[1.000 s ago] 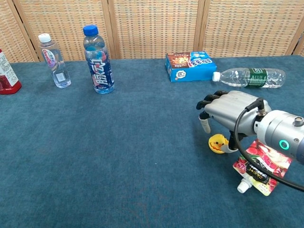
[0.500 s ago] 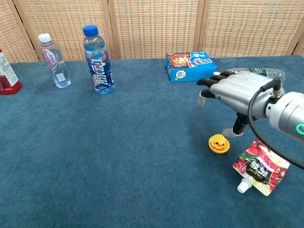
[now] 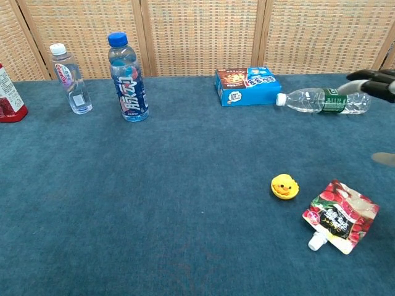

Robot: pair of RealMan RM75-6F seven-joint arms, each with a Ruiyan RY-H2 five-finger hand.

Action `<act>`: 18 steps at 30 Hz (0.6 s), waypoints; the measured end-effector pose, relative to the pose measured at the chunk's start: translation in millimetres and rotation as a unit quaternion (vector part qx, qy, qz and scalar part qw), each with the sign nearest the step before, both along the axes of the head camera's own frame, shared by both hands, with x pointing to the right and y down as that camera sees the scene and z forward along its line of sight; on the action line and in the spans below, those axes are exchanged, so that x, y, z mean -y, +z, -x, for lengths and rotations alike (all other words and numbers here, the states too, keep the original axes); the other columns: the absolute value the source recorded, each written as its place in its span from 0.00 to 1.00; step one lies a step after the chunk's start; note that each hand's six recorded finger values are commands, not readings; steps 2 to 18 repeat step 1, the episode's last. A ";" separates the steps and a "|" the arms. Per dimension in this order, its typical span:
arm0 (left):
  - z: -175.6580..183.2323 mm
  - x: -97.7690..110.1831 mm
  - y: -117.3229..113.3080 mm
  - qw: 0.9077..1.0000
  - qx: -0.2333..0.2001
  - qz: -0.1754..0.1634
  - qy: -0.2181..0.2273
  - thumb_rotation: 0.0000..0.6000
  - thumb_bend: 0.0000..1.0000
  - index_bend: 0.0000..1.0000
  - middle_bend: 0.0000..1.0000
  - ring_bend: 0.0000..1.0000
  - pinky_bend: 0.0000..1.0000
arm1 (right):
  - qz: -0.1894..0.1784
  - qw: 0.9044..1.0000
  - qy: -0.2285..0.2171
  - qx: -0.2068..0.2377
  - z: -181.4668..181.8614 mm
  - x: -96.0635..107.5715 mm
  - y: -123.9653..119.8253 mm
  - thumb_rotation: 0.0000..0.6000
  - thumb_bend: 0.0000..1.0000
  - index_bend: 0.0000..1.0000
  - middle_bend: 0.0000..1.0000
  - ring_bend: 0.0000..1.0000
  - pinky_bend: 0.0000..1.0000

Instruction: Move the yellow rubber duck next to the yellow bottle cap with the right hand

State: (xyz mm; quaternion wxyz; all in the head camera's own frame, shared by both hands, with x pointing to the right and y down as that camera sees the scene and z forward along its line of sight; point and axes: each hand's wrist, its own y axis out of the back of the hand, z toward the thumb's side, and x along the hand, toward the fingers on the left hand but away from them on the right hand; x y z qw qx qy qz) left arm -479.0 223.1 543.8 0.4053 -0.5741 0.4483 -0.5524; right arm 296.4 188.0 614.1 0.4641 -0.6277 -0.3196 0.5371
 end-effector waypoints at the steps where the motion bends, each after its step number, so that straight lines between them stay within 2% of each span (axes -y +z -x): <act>1: -0.2 -0.1 0.0 1.000 0.000 0.000 0.000 1.00 0.08 0.00 0.00 0.00 0.00 | -0.004 1.000 0.006 0.002 -7.6 -4.0 -2.0 1.00 0.21 0.00 0.00 0.00 0.00; 18: -0.2 -0.1 0.0 1.000 0.000 0.000 0.000 1.00 0.08 0.00 0.00 0.00 0.00 | -0.004 1.000 0.006 0.002 -7.6 -4.0 -2.0 1.00 0.21 0.00 0.00 0.00 0.00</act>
